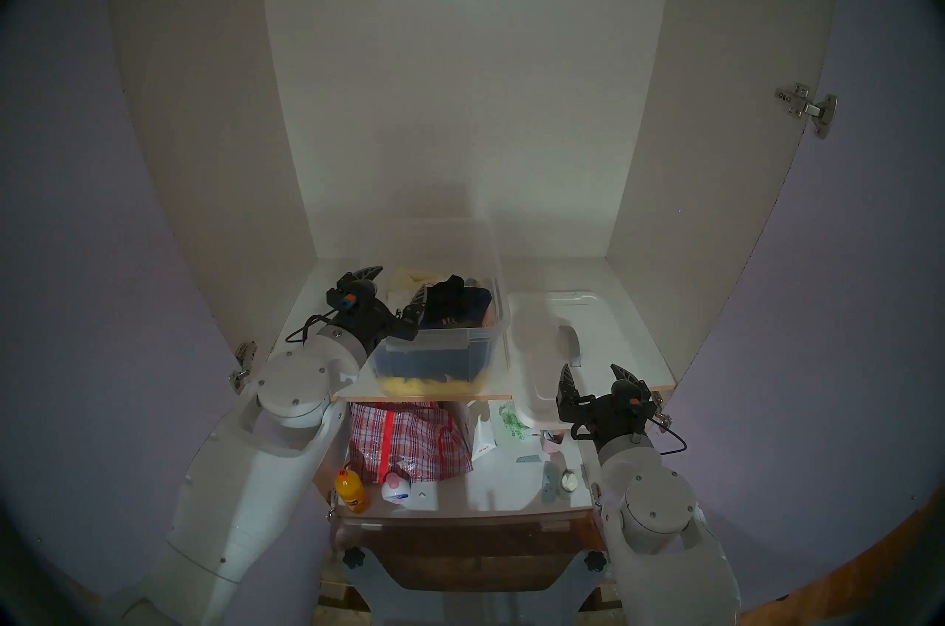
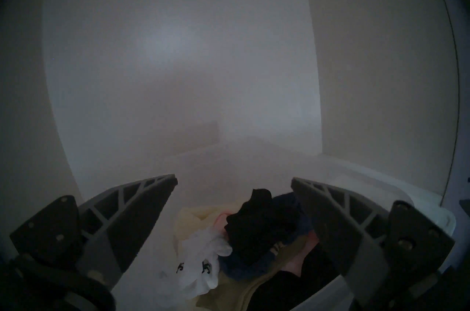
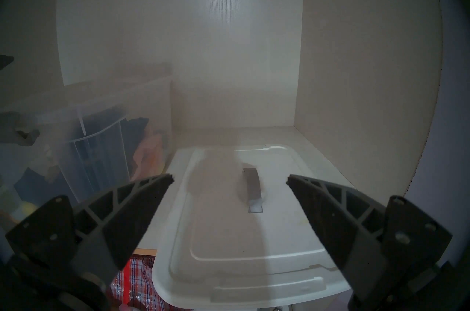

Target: Take socks out of the storage bin, place them on top of the cabinet, and put the lid back on the bin

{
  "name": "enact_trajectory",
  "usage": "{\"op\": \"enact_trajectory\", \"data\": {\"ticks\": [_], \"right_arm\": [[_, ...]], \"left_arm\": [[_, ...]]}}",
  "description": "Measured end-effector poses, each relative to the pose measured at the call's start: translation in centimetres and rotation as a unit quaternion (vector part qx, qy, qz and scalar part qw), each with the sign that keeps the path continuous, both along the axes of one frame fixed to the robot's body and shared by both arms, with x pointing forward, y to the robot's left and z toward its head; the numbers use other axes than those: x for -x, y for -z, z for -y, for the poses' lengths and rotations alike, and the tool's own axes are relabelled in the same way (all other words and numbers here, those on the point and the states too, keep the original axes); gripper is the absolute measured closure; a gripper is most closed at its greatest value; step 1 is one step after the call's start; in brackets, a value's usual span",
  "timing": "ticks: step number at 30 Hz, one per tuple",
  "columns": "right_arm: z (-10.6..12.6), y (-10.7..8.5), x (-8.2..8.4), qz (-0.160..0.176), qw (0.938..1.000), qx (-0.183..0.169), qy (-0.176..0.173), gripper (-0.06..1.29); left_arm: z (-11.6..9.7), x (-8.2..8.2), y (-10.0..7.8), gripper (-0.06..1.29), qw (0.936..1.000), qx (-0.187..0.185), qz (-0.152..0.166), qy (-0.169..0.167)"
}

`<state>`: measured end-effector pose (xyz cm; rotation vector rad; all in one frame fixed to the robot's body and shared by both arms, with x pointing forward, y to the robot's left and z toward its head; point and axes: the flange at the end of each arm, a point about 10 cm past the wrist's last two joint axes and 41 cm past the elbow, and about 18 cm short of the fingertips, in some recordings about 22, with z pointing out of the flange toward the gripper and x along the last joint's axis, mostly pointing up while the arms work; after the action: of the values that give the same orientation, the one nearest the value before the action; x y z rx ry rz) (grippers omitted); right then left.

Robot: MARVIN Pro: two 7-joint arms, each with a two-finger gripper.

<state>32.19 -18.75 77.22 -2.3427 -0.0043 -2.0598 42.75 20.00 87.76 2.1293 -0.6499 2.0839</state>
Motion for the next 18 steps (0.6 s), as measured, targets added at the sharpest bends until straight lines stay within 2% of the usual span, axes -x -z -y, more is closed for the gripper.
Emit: {"op": "enact_trajectory", "data": {"ticks": [6,12,16,18], "right_arm": [[0.0,0.0,0.0,-0.001,1.0000,0.000,0.000,-0.02],[0.0,0.1,0.0,-0.001,1.0000,0.000,0.000,-0.02],[0.0,0.1,0.0,-0.001,1.0000,0.000,0.000,-0.02],[0.0,0.1,0.0,-0.001,1.0000,0.000,0.000,-0.02]], "left_arm": [[-0.1,-2.2,-2.0,0.02,0.9987,-0.018,-0.040,0.025],[1.1,-3.8,-3.8,0.02,0.9924,-0.051,-0.101,0.050],[2.4,-5.0,-5.1,0.02,0.9914,-0.061,-0.098,0.062],[3.1,-5.9,-5.1,0.02,0.9906,-0.065,-0.100,0.067]]}}
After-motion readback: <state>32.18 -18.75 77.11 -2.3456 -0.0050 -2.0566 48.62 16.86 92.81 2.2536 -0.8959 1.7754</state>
